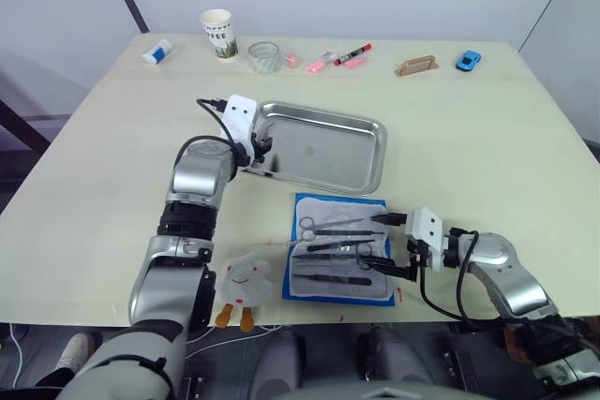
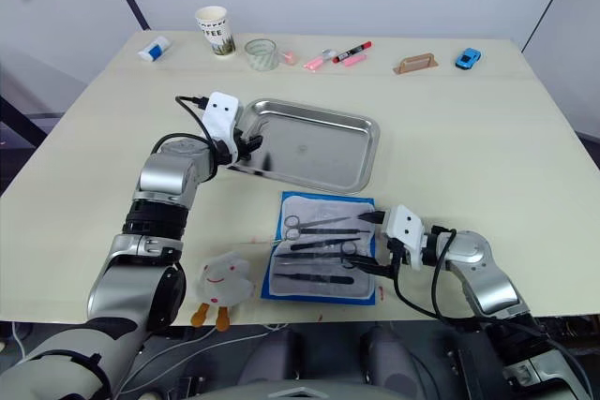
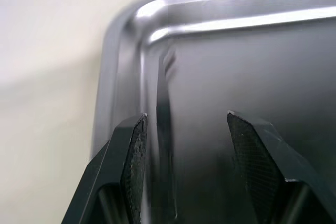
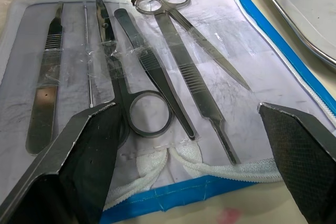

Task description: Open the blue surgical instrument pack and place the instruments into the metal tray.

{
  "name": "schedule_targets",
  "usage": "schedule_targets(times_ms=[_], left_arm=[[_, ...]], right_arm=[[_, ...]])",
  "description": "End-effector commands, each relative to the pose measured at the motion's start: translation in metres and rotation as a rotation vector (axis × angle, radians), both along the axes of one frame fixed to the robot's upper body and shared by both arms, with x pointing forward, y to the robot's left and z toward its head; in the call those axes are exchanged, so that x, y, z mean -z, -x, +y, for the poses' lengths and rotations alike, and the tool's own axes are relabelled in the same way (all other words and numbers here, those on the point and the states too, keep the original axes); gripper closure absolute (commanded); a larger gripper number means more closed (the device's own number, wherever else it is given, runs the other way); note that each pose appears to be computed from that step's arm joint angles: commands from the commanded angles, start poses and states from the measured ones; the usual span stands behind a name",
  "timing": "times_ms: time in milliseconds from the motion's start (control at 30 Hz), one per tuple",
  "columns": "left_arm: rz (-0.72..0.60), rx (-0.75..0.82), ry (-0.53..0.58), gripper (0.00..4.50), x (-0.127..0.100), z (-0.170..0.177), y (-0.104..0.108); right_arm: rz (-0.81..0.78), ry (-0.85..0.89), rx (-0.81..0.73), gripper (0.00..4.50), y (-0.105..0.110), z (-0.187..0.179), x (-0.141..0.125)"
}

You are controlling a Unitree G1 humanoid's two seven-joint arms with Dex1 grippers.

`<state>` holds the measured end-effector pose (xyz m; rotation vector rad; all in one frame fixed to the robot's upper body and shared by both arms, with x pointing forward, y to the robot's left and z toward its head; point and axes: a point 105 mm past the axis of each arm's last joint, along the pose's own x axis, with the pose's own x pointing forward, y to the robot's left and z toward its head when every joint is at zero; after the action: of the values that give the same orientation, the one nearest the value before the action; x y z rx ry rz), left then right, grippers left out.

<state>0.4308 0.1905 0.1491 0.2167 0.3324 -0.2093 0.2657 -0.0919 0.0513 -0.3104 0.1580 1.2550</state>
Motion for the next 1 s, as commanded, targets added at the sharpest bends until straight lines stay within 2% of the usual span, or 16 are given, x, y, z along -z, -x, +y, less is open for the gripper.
schedule_targets(times_ms=[33,233,400,500,633,733,967,1000], left_arm=[[-0.155,0.066,0.017,1.93,-0.039,-0.010,-0.002],[-0.279,0.322,0.024,1.93,-0.054,-0.029,0.009],[-0.326,0.646,0.014,1.93,-0.058,-0.041,0.034],[-0.294,0.763,0.019,1.93,-0.053,-0.047,0.046],[-0.203,0.996,0.055,1.93,-0.039,-0.063,0.076],[-0.122,1.122,0.039,2.64,-0.024,-0.068,0.091],[0.038,1.263,-0.007,2.64,0.002,-0.066,0.107],[0.048,1.270,-0.001,2.93,0.003,-0.067,0.108]], right_arm=[[0.136,0.144,0.040,0.00,0.013,-0.008,0.049],[0.137,0.142,0.040,0.00,0.013,-0.008,0.049],[0.137,0.141,0.038,0.00,0.013,-0.007,0.049],[0.137,0.141,0.038,0.00,0.013,-0.007,0.049],[0.136,0.142,0.040,0.00,0.012,-0.007,0.049],[0.135,0.144,0.043,0.00,0.012,-0.008,0.049],[0.131,0.145,0.048,0.00,0.011,-0.008,0.049],[0.130,0.145,0.048,0.00,0.010,-0.008,0.049]])
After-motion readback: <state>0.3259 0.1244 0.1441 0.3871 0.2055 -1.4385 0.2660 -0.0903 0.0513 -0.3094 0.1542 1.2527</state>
